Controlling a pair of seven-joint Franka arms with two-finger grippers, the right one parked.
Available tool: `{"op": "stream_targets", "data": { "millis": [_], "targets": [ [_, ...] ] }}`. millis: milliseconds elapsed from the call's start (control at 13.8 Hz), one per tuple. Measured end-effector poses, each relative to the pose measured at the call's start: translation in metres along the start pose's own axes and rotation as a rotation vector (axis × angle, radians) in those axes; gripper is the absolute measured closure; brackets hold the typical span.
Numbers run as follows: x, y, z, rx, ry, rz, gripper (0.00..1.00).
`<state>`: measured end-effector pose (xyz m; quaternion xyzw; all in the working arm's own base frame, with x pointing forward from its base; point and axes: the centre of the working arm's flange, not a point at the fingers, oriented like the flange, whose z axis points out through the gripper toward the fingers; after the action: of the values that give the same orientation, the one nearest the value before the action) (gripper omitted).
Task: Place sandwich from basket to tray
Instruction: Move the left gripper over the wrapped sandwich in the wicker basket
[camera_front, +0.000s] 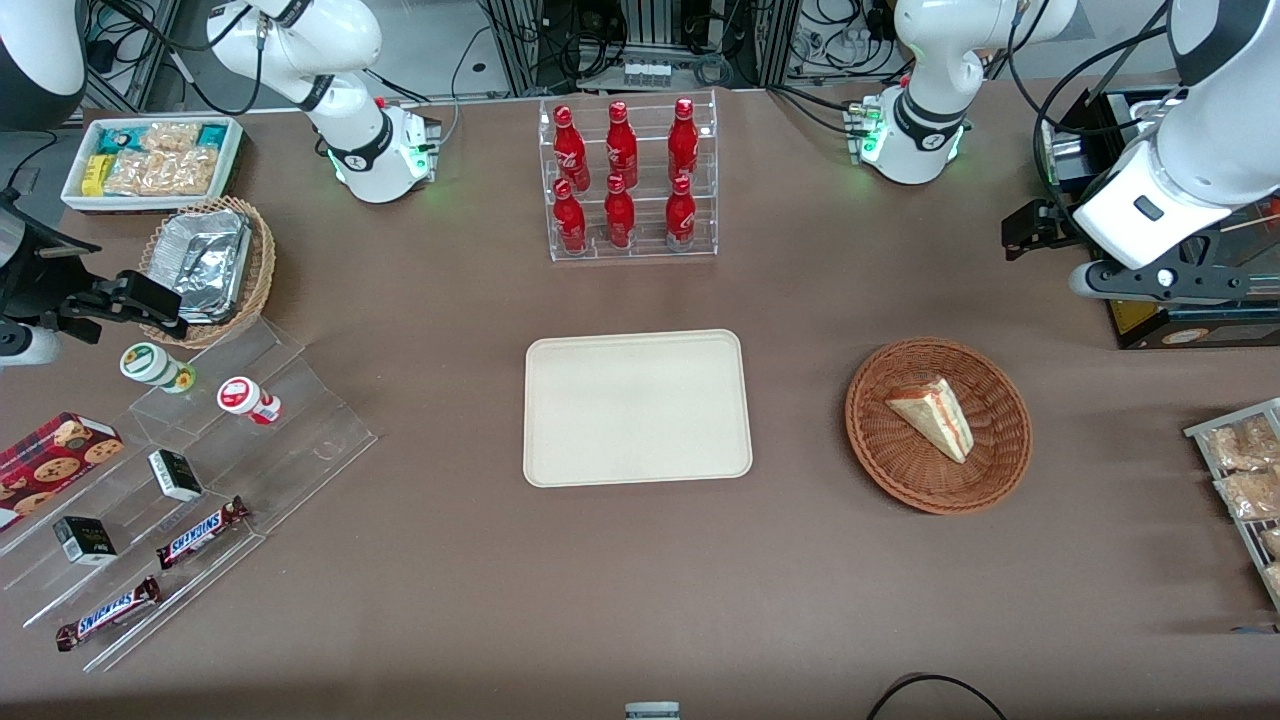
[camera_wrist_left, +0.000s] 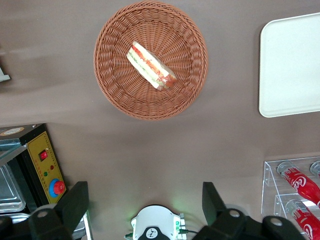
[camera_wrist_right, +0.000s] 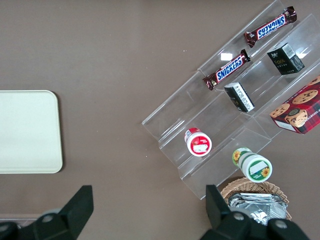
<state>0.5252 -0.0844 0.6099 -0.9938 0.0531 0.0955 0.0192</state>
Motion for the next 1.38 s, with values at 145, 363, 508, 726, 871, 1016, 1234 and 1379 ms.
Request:
{"op": "stream_targets", "data": {
  "millis": [145,363,508,726,871,1016,1234,1379],
  "targets": [
    [0.001,0.000,0.001,-0.001,-0.001,0.000,0.00],
    [0.006,0.000,0.009,-0.002,-0.004,0.001,0.00],
    [0.015,0.001,0.027,-0.002,-0.001,0.003,0.00],
    [0.028,0.003,0.068,-0.003,-0.010,0.005,0.00],
    [0.034,0.004,0.096,-0.003,-0.015,0.006,0.00],
    [0.039,0.005,0.123,-0.004,-0.005,0.007,0.00],
    [0.043,0.006,0.166,-0.007,0.017,0.009,0.00],
    [0.046,0.007,0.198,-0.010,0.040,0.011,0.00]
  ]
}}
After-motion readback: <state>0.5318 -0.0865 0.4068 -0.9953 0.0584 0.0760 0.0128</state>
